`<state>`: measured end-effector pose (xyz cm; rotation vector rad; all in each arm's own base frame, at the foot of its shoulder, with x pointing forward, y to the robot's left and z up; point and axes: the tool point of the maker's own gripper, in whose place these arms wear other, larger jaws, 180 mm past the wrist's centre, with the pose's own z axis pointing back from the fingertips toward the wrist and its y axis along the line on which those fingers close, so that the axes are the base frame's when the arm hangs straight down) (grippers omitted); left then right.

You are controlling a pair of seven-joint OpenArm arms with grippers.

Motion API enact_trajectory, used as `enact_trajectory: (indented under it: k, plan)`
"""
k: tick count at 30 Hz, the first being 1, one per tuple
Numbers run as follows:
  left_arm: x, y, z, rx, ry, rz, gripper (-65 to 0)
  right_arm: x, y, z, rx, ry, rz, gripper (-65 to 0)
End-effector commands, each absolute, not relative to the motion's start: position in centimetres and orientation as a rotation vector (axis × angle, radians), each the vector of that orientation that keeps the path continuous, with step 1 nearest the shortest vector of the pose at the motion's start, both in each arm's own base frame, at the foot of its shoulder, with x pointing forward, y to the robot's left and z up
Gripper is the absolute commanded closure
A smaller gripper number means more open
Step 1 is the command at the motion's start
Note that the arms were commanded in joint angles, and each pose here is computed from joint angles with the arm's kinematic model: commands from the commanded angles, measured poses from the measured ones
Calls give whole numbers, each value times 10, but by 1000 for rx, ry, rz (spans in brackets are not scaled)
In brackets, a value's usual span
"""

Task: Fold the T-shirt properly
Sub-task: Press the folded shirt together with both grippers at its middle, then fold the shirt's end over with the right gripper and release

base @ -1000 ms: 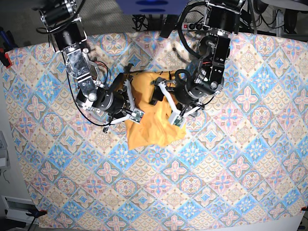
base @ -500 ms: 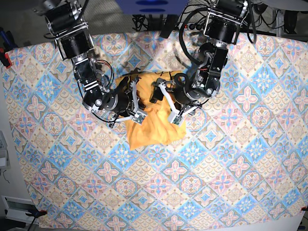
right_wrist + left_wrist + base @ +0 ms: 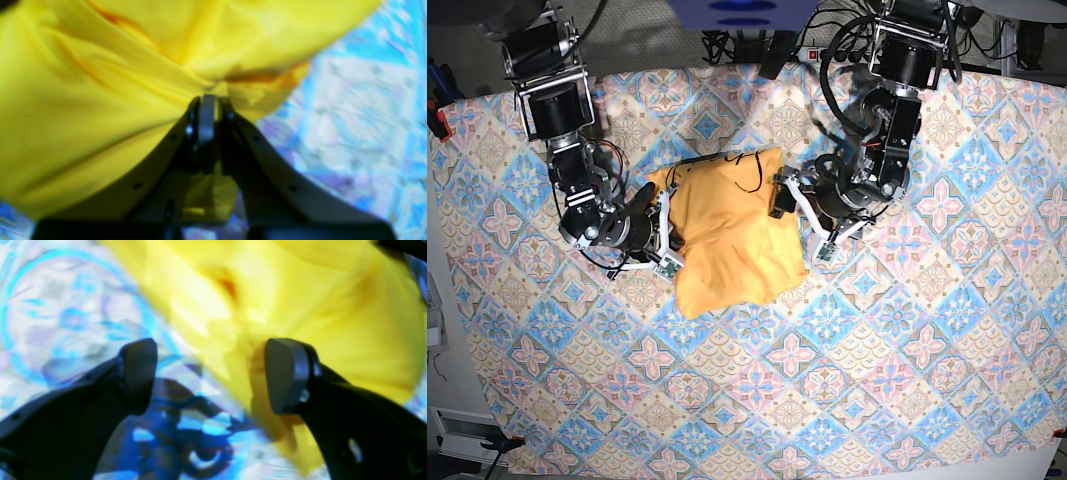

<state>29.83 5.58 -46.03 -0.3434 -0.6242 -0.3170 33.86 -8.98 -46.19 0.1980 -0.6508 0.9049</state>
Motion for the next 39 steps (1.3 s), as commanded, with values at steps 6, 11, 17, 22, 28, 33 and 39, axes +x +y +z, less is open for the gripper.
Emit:
enact_trajectory:
  k: [6,11,17,22,28,33,39]
  plan:
    - [313,61,-449,-341,-669,-307,-492,352,-111,-457,154,-656,892,-28]
    - [305,56,-435,-350,-704,-323,-492,355,-109,-422,117,-757,894,-28]
    - [280,63,-416,-326,-726,-372,-492,339,-89,-386,63,-814,961,-29]
    - [262,91,-413,-288,-729,-293,-492,315,-36,-385,121,-801,1100,-29]
    - [230,117,-430,-252,-665,-225,-483,284,25,-394,229,-775,1236,-29]
    - [216,130,-436,-236,-640,-180,-347,273,57,-398,284,-760,1271,-30]
    - [212,126,-421,-234,-672,-199,-207,267,70,-426,337,-681,1270,-30]
